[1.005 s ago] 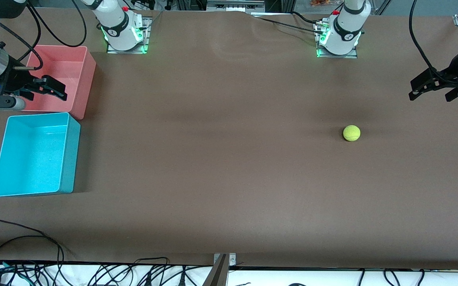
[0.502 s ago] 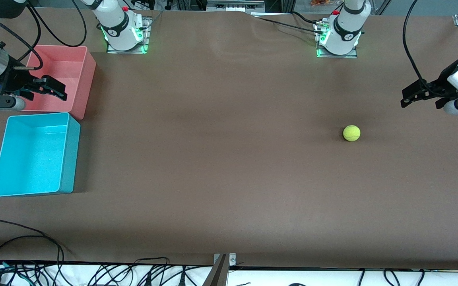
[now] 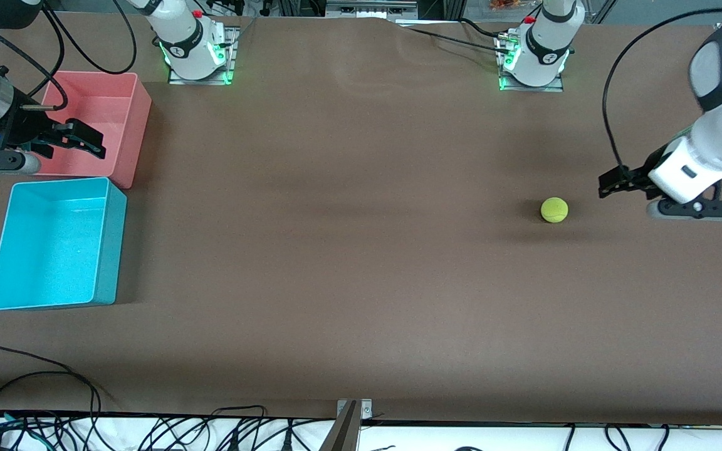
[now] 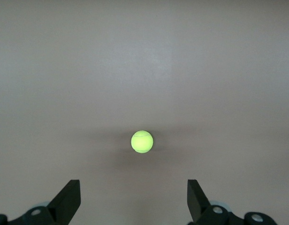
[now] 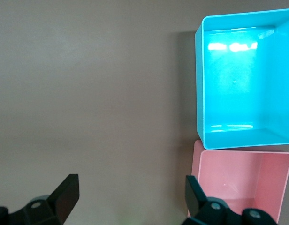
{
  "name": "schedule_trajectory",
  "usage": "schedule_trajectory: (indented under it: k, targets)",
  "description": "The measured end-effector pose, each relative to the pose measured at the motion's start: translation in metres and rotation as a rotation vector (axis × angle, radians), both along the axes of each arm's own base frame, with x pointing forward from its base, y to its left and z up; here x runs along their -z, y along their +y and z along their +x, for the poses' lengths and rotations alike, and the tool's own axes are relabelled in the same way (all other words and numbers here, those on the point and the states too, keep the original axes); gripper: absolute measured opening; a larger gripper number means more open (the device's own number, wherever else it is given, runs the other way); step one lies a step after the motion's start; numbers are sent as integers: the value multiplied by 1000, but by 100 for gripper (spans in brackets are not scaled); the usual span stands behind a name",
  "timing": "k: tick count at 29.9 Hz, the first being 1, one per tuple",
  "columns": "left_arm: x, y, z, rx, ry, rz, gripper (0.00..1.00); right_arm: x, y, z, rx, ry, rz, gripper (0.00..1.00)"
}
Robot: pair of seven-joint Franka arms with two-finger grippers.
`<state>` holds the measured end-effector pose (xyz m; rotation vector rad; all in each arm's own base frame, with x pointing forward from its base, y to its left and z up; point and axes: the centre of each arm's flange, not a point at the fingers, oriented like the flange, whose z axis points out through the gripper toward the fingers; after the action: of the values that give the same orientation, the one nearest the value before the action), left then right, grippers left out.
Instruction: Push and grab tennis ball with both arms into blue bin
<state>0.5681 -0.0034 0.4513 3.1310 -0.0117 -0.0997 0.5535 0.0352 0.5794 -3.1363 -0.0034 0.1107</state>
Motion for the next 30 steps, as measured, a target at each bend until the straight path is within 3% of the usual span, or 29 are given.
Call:
schedule_trajectory:
  k: [9, 16, 26, 30]
  targets:
    - [63, 5, -17, -11, 21, 1, 100, 0, 0, 0, 0, 0, 0, 100]
    - [107, 9, -24, -17, 1, 0, 100, 0, 0, 0, 0, 0, 0, 100]
    - [165, 10, -30, -21, 34, -3, 100, 0, 0, 0, 0, 0, 0, 100]
    - [184, 10, -35, 22, 31, -7, 100, 0, 0, 0, 0, 0, 0, 100]
